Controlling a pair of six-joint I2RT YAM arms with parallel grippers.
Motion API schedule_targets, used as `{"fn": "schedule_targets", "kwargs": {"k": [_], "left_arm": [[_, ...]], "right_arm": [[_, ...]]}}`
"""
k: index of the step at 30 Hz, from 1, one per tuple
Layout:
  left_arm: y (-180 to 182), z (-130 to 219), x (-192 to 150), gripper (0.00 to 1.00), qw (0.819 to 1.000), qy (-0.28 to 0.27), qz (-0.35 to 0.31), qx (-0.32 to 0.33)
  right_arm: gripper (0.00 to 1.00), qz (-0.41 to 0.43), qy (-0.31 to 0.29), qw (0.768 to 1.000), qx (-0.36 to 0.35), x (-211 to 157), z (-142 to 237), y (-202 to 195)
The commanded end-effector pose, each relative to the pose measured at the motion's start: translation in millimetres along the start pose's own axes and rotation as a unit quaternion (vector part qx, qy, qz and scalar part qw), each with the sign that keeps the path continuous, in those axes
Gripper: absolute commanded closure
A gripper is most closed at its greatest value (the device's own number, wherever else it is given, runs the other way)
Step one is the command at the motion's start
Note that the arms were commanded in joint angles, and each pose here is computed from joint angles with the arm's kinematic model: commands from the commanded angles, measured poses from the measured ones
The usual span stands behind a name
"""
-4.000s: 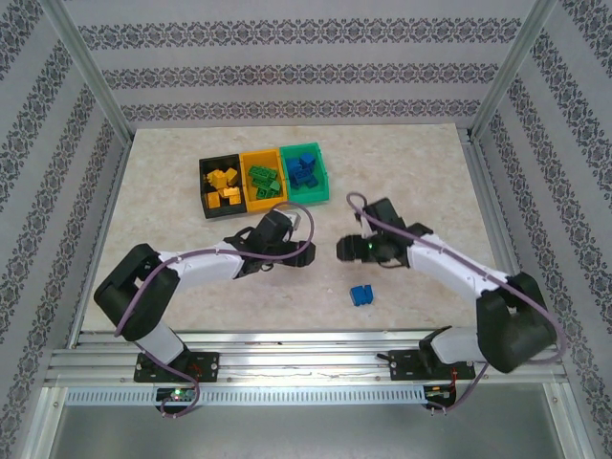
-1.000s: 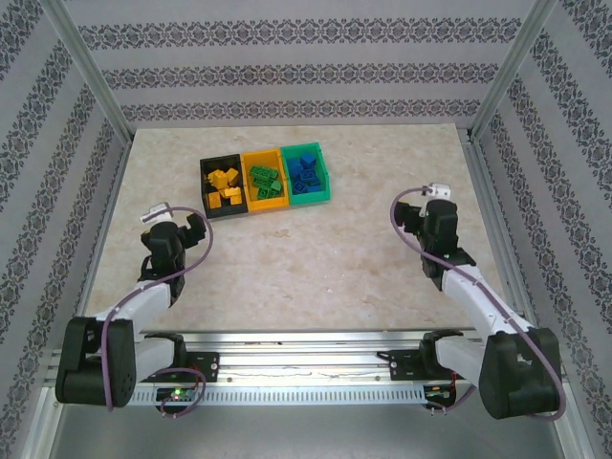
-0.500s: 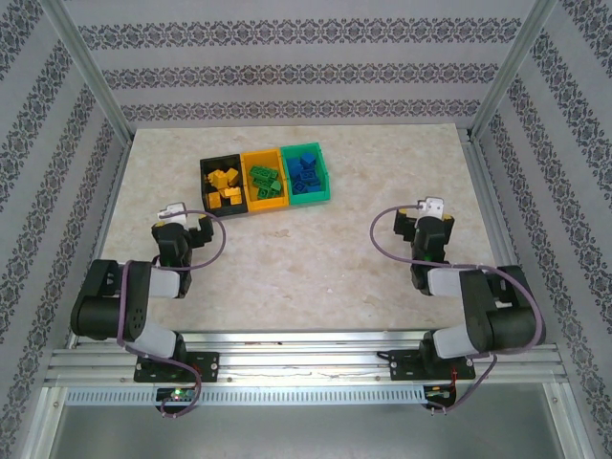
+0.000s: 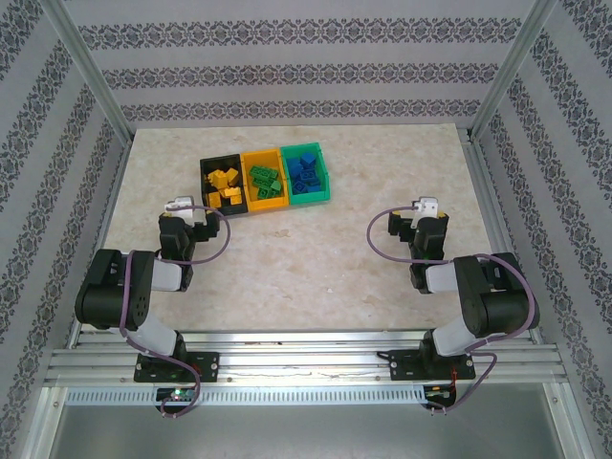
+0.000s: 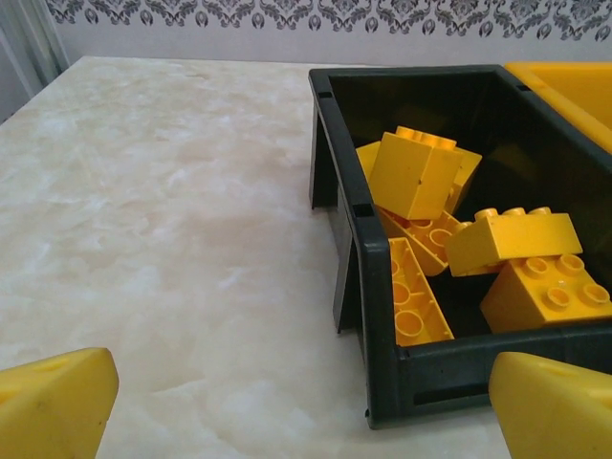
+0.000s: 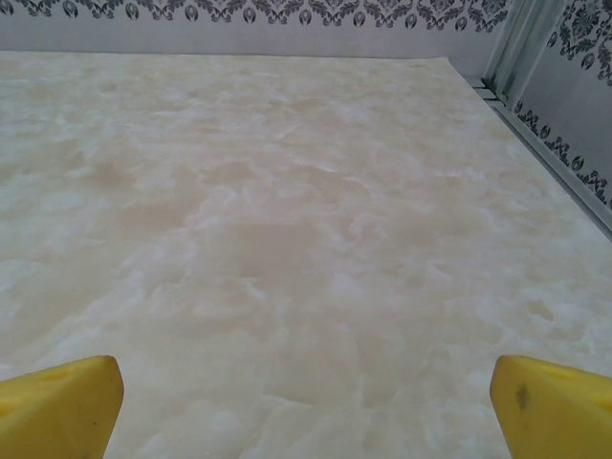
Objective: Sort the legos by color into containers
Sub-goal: Reset both arms
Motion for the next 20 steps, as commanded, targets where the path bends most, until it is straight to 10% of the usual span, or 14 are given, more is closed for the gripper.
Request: {"fn": "schedule_targets", "kwargs": {"k": [1,20], "left_arm": [[0,-2,-1,0.0,1.0,0.007,-0.009,-0.006],[-2,-3,-2,0.0,1.0,0.009,-0.014,-0.007]], "right_arm": [[0.02,-0.007,-0.024,1.0,0.01,14,-3,3],[0.02,-0.003,-0.019,0.998,0.059,19,-6,15]]}}
Point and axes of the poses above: each hand's point on the last joint's axis, 136 mm out from that joint toward the fingers, its own z axis back along the fingers, its own y axis along the line the jaws close on, x = y × z, the point moved 1 cm from there along z, back along the fingers, and after that the axes turned 5 degrees about -z, right-handed, at the moved point
